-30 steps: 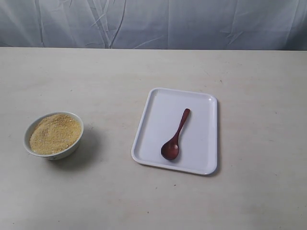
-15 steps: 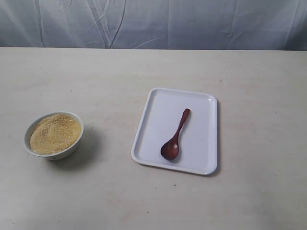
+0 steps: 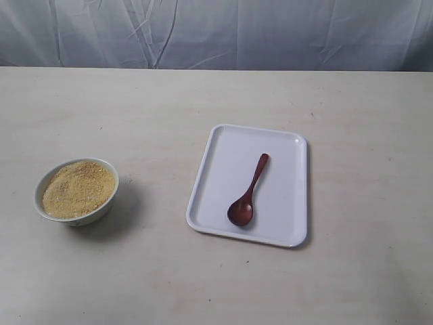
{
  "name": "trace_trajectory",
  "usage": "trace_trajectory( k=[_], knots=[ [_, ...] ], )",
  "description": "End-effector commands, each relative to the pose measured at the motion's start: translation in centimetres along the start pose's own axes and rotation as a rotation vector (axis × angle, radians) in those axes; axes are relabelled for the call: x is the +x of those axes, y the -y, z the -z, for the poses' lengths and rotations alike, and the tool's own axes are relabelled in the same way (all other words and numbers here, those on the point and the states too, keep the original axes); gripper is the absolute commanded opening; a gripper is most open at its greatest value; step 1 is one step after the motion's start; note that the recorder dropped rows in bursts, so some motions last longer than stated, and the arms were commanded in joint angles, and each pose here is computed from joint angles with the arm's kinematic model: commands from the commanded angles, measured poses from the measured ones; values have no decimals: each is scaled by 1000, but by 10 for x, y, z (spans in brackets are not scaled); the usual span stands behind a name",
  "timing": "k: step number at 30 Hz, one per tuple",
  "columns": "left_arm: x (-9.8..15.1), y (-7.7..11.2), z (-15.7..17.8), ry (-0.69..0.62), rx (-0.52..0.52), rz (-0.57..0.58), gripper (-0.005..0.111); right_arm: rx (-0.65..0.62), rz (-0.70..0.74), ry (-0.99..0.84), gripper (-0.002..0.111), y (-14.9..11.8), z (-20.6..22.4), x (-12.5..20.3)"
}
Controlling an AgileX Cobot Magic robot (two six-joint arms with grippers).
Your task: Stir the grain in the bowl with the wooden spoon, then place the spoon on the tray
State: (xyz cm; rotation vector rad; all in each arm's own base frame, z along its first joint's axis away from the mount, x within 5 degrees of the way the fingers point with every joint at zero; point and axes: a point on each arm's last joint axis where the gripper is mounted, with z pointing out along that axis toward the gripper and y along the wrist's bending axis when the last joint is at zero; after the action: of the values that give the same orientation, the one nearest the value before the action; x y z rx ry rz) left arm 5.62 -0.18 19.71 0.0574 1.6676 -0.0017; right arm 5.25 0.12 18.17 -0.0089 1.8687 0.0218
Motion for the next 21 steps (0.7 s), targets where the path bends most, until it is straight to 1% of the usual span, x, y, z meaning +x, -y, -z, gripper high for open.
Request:
trace_trajectory(
  k=[1, 21],
  knots=[
    [0, 0, 0, 6, 1, -3, 0, 11, 18, 97, 0, 1, 0, -6],
    [0, 0, 0, 6, 1, -3, 0, 12, 18, 80, 0, 1, -1, -4]
  ],
)
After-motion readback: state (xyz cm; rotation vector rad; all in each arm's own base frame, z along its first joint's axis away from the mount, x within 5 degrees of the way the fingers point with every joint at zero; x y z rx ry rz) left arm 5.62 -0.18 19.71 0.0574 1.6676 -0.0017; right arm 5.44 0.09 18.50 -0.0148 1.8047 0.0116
